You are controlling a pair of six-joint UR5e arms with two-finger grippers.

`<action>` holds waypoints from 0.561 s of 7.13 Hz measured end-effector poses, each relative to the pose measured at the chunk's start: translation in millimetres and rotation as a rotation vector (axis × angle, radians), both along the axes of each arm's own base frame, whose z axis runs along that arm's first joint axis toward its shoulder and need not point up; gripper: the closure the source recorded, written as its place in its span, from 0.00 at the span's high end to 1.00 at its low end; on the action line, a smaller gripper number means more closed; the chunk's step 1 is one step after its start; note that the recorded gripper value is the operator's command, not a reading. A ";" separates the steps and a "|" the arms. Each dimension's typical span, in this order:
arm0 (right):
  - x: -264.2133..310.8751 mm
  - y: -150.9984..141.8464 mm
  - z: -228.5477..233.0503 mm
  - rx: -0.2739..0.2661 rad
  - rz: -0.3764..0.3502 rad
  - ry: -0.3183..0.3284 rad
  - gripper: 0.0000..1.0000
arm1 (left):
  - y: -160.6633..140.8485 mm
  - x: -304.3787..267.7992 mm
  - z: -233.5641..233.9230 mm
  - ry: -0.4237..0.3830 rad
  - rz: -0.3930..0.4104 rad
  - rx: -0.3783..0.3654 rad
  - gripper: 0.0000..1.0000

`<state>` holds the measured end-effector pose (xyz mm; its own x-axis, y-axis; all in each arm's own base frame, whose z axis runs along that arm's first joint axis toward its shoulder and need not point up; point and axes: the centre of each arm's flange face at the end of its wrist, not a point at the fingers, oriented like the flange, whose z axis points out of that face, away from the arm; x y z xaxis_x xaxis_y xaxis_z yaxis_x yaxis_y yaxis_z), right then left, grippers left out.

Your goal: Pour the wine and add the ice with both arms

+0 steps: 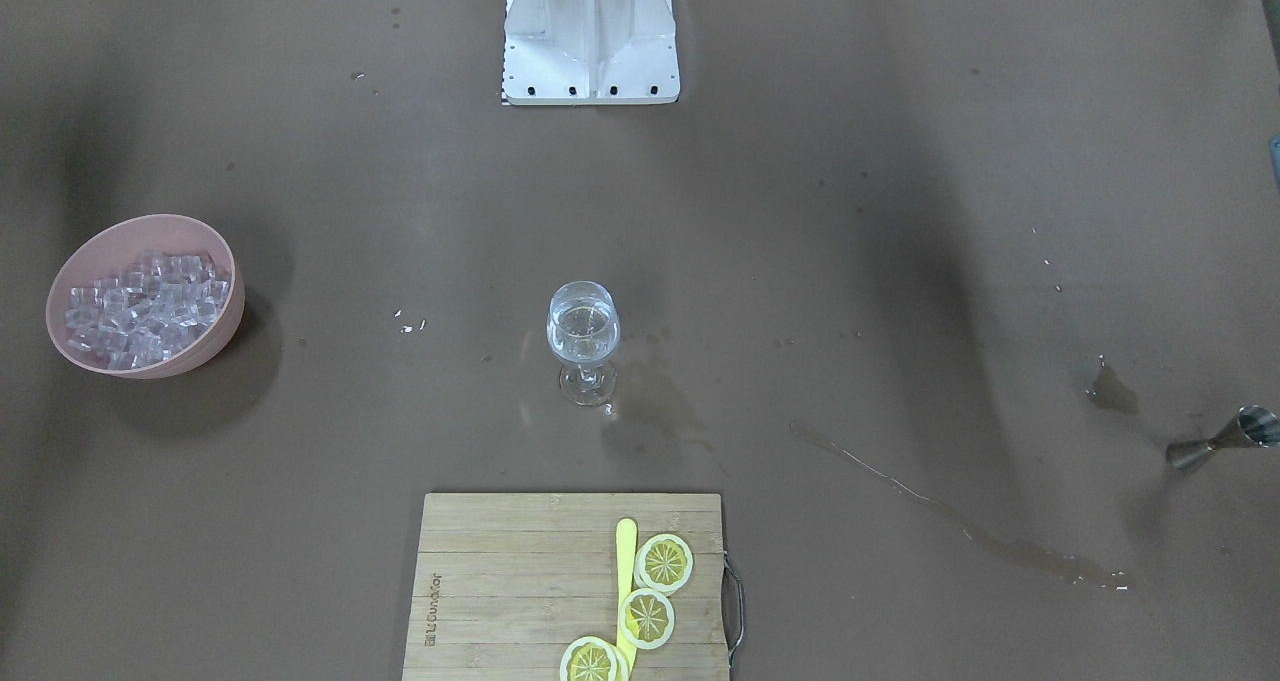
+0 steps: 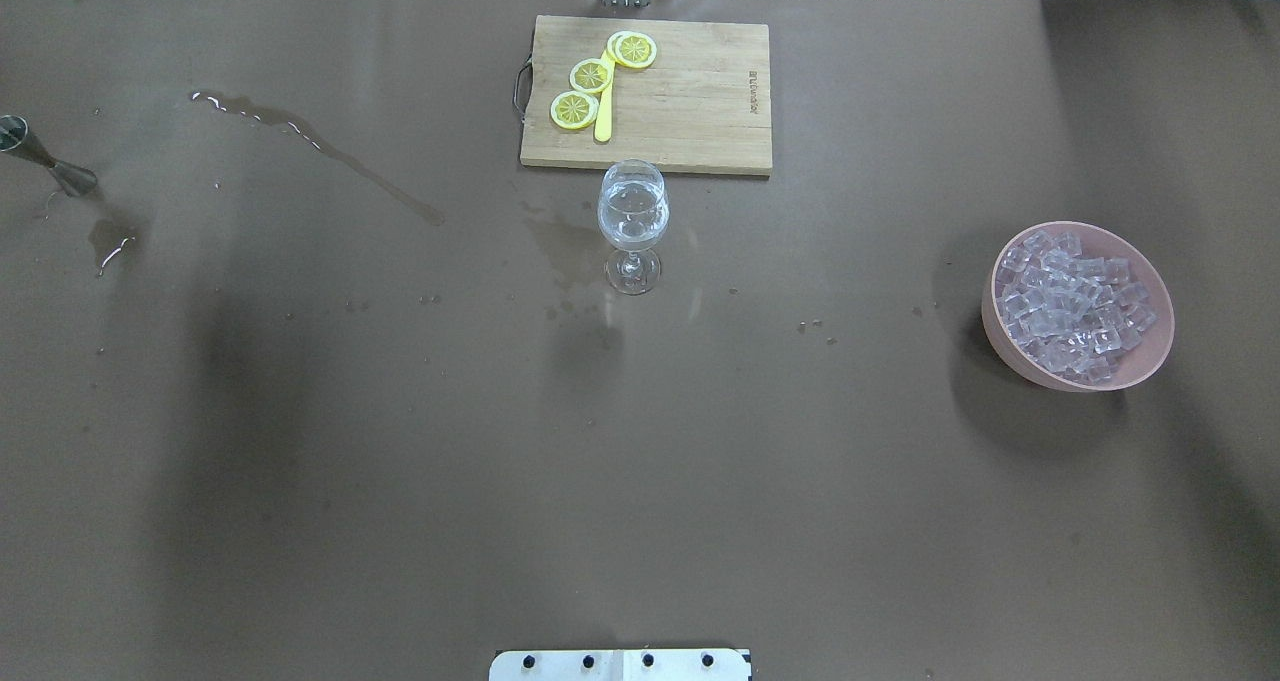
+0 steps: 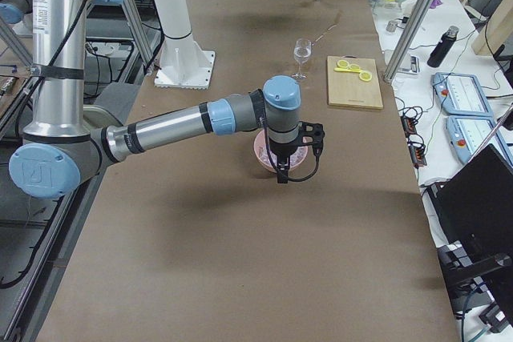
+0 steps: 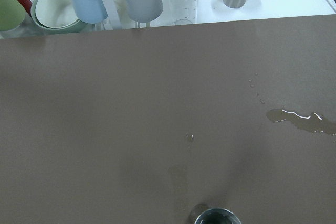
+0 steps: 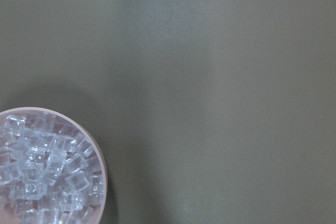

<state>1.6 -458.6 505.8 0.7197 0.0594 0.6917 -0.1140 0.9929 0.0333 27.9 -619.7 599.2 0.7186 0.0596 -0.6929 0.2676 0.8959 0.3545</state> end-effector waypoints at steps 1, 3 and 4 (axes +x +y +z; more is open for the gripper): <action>-14.3 -4.2 -6.6 -0.012 -0.001 -0.006 1.00 | 1.9 16.7 6.4 -0.003 -0.018 0.029 0.98; -45.9 -14.1 -21.7 -0.034 -0.004 -0.015 1.00 | 5.6 50.1 13.9 0.003 -0.051 0.078 0.98; -66.8 -20.2 -29.2 -0.046 -0.011 -0.016 1.00 | 8.5 62.8 18.1 -0.003 -0.064 0.102 0.98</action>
<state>-65.2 -478.9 476.6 0.7091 0.0830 0.7002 -0.1029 0.9946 -0.0138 90.8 -611.1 617.3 0.7255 0.0835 -0.6831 0.3220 0.8360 0.4443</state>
